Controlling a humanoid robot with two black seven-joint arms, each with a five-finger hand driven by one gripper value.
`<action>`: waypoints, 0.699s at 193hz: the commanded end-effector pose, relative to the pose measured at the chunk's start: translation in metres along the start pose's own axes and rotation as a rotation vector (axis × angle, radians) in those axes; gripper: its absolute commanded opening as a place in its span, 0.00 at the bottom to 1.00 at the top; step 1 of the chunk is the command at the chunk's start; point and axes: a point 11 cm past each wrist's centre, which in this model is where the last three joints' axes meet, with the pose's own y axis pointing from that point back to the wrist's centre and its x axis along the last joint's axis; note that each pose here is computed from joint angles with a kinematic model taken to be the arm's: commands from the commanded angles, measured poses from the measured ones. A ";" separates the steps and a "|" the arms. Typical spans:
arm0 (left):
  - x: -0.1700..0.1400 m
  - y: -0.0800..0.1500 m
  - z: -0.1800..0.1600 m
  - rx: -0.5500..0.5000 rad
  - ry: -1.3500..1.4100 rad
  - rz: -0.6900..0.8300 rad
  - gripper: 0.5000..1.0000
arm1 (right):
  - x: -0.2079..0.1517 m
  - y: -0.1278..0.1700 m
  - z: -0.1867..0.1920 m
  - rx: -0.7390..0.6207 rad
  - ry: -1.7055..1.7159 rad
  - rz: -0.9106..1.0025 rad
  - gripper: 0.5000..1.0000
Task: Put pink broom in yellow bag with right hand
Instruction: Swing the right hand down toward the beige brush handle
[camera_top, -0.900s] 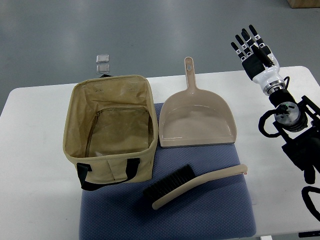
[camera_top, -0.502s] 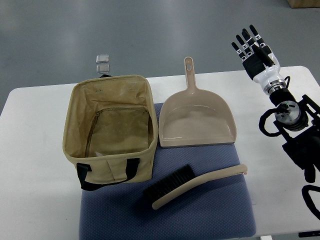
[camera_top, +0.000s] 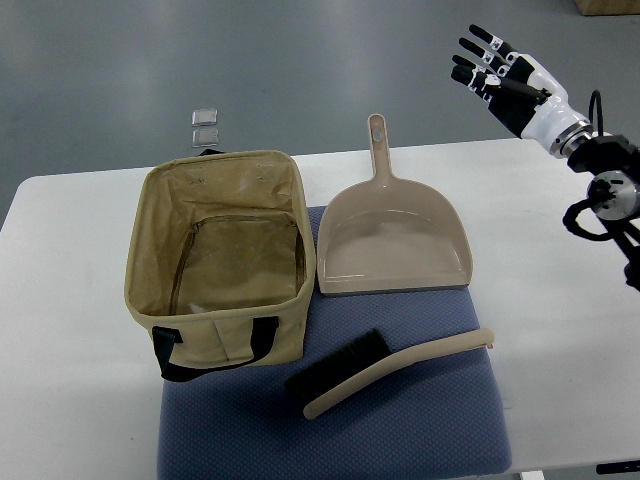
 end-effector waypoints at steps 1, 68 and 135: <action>-0.008 0.000 0.001 -0.001 -0.005 -0.022 1.00 | -0.012 0.008 -0.018 -0.127 0.367 -0.118 0.86; -0.019 0.001 0.007 -0.008 -0.019 -0.051 1.00 | -0.029 0.061 -0.059 -0.432 0.877 -0.371 0.86; -0.019 0.001 0.012 -0.015 -0.023 -0.053 1.00 | -0.087 0.107 -0.014 -0.508 0.871 -0.568 0.86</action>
